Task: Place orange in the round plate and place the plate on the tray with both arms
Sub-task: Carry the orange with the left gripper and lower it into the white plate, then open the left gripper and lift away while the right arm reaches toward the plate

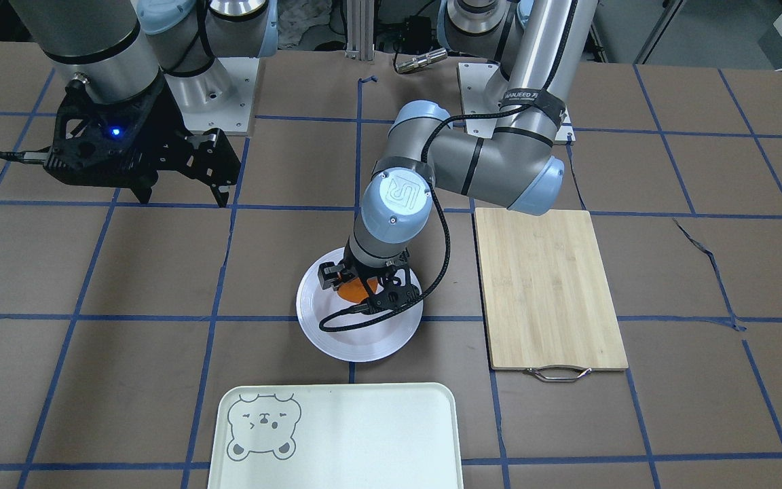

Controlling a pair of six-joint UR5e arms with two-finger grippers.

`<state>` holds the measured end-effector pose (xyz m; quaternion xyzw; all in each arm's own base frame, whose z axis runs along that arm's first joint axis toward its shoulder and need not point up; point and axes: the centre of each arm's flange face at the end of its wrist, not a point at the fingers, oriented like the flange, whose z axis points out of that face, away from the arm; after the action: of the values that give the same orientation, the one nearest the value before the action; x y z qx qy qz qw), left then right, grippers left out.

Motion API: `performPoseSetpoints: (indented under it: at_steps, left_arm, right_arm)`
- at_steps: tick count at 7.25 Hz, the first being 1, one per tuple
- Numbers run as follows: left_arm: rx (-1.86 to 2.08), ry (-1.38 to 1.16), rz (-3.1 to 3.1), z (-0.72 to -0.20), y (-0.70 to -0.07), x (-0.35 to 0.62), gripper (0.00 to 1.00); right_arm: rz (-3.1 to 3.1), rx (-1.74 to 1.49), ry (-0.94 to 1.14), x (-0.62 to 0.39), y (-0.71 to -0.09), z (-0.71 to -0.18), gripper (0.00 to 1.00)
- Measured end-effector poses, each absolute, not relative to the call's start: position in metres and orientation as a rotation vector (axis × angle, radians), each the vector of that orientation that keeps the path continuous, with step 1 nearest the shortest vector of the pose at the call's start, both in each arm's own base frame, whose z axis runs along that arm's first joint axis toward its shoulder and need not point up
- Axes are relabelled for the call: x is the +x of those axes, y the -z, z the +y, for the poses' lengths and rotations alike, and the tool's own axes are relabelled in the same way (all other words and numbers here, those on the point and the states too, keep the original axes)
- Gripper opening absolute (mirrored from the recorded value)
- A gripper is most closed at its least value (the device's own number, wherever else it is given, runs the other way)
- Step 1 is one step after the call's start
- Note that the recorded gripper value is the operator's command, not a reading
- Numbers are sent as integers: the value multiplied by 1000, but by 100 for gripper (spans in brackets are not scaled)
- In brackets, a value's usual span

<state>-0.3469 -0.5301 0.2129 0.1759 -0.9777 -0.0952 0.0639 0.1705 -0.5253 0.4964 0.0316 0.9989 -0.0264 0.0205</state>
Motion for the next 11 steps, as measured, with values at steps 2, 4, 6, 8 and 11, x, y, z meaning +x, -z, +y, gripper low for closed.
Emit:
performPoseSetpoints:
  at_steps: [2,4,6,8,11]
  left_arm:
    - [511,266,-2957,-534,-220,-345,100]
    - [430,271,-2994,-547,-265,-323,100]
    - [213,322,-3077,-560,-342,-275,97]
    - [-20,213,-3135,-551,-429,-237,97]
    - [-194,34,-3140,-499,-504,-210,97]
  right_arm:
    - [3098,101,83,170,-496,-526,100]
    - [3092,111,87,168,-496,-528,100]
    - [3080,132,82,163,-491,-533,100]
    - [2998,148,76,161,-466,-542,100]
    - [2861,127,126,173,-366,-541,100]
